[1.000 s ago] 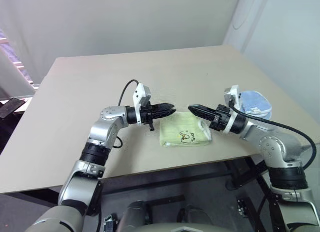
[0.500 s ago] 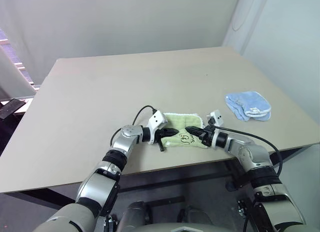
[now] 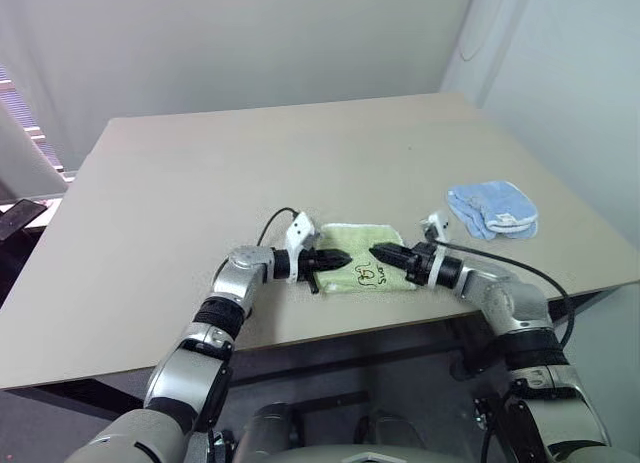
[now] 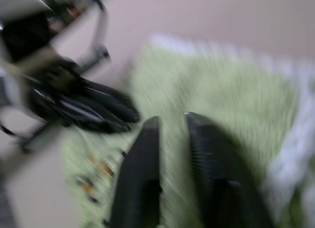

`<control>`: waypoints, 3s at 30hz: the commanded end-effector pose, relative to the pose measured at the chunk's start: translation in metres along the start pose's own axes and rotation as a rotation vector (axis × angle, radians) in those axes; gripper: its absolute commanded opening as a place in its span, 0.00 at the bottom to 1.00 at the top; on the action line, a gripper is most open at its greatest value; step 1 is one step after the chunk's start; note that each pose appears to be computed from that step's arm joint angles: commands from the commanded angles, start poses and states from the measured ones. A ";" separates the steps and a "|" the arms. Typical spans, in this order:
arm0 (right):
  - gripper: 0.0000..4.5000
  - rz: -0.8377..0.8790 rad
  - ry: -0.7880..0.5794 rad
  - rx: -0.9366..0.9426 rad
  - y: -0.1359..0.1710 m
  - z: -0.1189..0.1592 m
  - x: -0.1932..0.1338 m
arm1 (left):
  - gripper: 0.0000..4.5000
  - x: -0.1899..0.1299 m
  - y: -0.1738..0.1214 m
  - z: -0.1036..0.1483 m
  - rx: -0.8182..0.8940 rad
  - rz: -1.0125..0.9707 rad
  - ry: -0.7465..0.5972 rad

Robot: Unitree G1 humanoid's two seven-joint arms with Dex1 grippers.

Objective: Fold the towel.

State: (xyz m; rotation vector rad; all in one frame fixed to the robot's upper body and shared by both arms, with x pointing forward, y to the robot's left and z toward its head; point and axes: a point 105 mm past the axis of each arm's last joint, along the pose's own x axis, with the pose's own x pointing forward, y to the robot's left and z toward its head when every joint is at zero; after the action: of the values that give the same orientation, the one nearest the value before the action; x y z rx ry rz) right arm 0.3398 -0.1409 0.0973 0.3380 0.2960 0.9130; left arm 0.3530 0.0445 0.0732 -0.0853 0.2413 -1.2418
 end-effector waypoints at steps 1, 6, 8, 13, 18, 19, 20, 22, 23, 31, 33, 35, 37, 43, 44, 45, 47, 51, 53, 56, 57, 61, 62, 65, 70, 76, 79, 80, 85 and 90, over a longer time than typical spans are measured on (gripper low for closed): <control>0.53 0.053 -0.121 -0.042 0.019 0.046 -0.008 | 0.46 -0.017 0.000 0.025 -0.062 0.029 -0.053; 0.93 0.059 -0.135 0.043 0.027 0.063 -0.019 | 0.85 -0.045 0.009 0.018 -0.306 0.148 0.039; 0.94 0.059 -0.109 0.111 0.027 0.059 -0.021 | 1.00 -0.051 0.006 0.005 -0.394 0.168 0.130; 0.94 0.061 -0.096 0.230 0.027 0.053 -0.025 | 1.00 -0.051 -0.003 0.003 -0.638 0.135 0.171; 0.94 0.059 -0.100 0.301 0.027 0.050 -0.033 | 1.00 -0.032 -0.021 0.004 -0.866 0.055 0.191; 0.94 0.058 -0.096 0.300 0.028 0.049 -0.035 | 1.00 -0.029 -0.023 0.004 -0.901 0.048 0.192; 0.94 0.053 -0.090 0.294 0.029 0.049 -0.037 | 1.00 -0.025 -0.026 0.005 -0.938 0.032 0.185; 0.94 0.034 -0.078 0.285 0.027 0.048 -0.042 | 1.00 -0.020 -0.027 0.004 -0.992 0.021 0.179; 0.94 0.025 -0.077 0.281 0.026 0.048 -0.045 | 1.00 -0.018 -0.027 0.001 -1.015 0.029 0.185; 0.94 -0.030 -0.079 0.284 0.020 0.049 -0.063 | 1.00 -0.009 -0.032 -0.015 -1.095 0.067 0.246; 0.94 -0.039 -0.075 0.286 0.020 0.046 -0.065 | 1.00 -0.015 -0.029 -0.014 -1.100 0.083 0.240; 0.94 -0.044 -0.079 0.289 0.020 0.045 -0.066 | 1.00 -0.021 -0.026 -0.011 -1.110 0.092 0.227; 0.94 -0.055 -0.086 0.291 0.019 0.045 -0.066 | 1.00 -0.025 -0.023 -0.011 -1.114 0.106 0.227; 0.94 -0.085 -0.111 0.295 0.013 0.045 -0.066 | 1.00 -0.010 -0.027 -0.015 -1.131 0.089 0.233; 0.94 -0.094 -0.123 0.298 0.011 0.047 -0.066 | 1.00 -0.004 -0.030 -0.016 -1.137 0.070 0.233; 0.94 -0.099 -0.132 0.302 0.010 0.048 -0.066 | 1.00 0.003 -0.033 -0.017 -1.140 0.058 0.235; 0.94 -0.110 -0.140 0.300 0.009 0.049 -0.067 | 1.00 0.015 -0.038 -0.019 -1.146 0.041 0.235; 0.94 -0.133 -0.150 0.298 0.006 0.051 -0.070 | 1.00 0.033 -0.045 -0.015 -1.138 -0.002 0.231; 0.94 -0.143 -0.158 0.299 0.005 0.052 -0.072 | 1.00 0.038 -0.046 -0.016 -1.132 0.001 0.239; 0.94 -0.157 -0.167 0.303 0.002 0.052 -0.074 | 0.79 0.042 -0.046 -0.019 -1.127 0.008 0.249; 0.94 -0.167 -0.169 0.305 0.001 0.051 -0.075 | 0.71 0.043 -0.046 -0.019 -1.127 -0.003 0.242; 0.94 -0.195 -0.183 0.316 -0.003 0.049 -0.078 | 0.38 0.047 -0.045 -0.020 -1.114 0.006 0.239; 0.94 -0.199 -0.185 0.315 -0.003 0.049 -0.079 | 0.31 0.047 -0.045 -0.020 -1.109 0.010 0.240; 0.94 -0.215 -0.191 0.322 -0.005 0.048 -0.082 | 0.08 0.046 -0.043 -0.016 -1.106 -0.003 0.225; 0.94 -0.236 -0.191 0.329 -0.009 0.046 -0.084 | 0.01 0.042 -0.040 -0.006 -1.109 -0.024 0.190; 0.94 -0.241 -0.204 0.339 -0.009 0.042 -0.082 | 0.01 0.023 -0.035 0.031 -1.070 -0.098 0.101; 0.94 -0.244 -0.222 0.348 -0.011 0.041 -0.082 | 0.01 0.006 -0.014 0.047 -1.050 -0.012 0.027; 0.94 -0.243 -0.231 0.352 -0.011 0.041 -0.082 | 0.01 0.000 -0.006 0.052 -1.050 0.019 -0.006; 0.94 -0.205 -0.228 0.350 -0.006 0.041 -0.074 | 0.01 -0.043 0.031 0.066 -1.032 0.190 -0.149; 0.94 -0.185 -0.207 0.355 -0.007 0.040 -0.064 | 0.01 -0.093 0.061 0.069 -0.984 0.393 -0.252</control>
State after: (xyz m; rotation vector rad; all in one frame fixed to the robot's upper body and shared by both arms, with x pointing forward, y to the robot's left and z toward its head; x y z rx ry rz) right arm 0.3182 -0.2062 0.1246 0.7236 0.3423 0.6040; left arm 0.3908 0.1313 0.1256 -0.9951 0.6913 -0.6489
